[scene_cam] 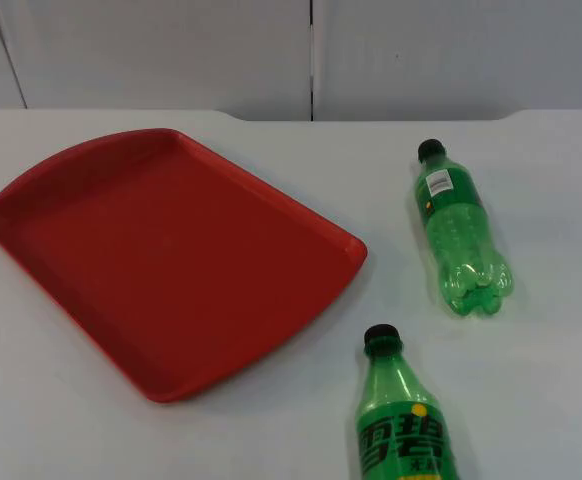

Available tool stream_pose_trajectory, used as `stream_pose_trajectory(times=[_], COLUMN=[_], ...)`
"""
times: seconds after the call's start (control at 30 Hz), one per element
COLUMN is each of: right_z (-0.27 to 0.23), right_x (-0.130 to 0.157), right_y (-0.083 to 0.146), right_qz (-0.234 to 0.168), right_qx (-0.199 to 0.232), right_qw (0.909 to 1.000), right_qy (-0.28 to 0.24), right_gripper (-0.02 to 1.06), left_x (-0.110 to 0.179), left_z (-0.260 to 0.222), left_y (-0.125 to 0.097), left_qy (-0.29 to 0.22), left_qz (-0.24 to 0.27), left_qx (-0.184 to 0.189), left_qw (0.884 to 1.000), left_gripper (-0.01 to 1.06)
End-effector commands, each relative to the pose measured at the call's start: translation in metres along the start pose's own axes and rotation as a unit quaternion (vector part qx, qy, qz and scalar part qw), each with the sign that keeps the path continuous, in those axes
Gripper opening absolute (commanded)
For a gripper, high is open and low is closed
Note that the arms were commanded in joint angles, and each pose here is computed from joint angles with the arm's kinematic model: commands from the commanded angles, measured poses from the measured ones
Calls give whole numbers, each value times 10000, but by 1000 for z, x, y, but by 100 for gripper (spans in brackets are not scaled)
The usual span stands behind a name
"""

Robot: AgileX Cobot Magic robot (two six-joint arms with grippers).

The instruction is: Place the bottle upright on the tray.

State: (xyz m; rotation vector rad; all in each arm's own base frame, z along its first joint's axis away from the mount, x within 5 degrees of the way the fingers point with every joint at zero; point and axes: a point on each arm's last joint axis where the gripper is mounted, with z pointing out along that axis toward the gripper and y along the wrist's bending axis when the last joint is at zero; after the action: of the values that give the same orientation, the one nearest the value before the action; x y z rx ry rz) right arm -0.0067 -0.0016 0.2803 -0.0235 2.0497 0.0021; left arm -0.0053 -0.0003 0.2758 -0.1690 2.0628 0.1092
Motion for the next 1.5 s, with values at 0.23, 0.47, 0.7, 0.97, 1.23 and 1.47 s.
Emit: stream_pose_trajectory(times=[0.23, 0.47, 0.7, 0.97, 1.23, 1.47], right_z=[0, 0, 0, 0, 0, 0], right_x=[1, 1, 1, 1, 1, 1], right_y=[0, 0, 0, 0, 0, 0], right_qz=[8, 8, 8, 8, 8, 8], right_qx=[-24, -24, -24, -24, -24, -24], right_qw=[10000, 10000, 10000, 10000, 10000, 10000], right_qy=[-7, -7, -7, -7, -7, -7], right_gripper=[105, 105, 105, 105, 105, 105], left_x=[0, -6, -23, -57, -70, -76], left_z=[-1, -6, -2, 0, 14, 33], left_y=[-2, -4, -13, -21, -27, -32], left_qy=[8, 457, 810, 1010, 1445, 1866], left_qz=[-67, -115, -334, -617, -732, -683], left_qx=[124, 240, 672, 1104, 1444, 1666], left_qw=[9999, 9986, 9939, 9868, 9762, 9658], left_gripper=[105, 105, 105, 105, 105, 105])
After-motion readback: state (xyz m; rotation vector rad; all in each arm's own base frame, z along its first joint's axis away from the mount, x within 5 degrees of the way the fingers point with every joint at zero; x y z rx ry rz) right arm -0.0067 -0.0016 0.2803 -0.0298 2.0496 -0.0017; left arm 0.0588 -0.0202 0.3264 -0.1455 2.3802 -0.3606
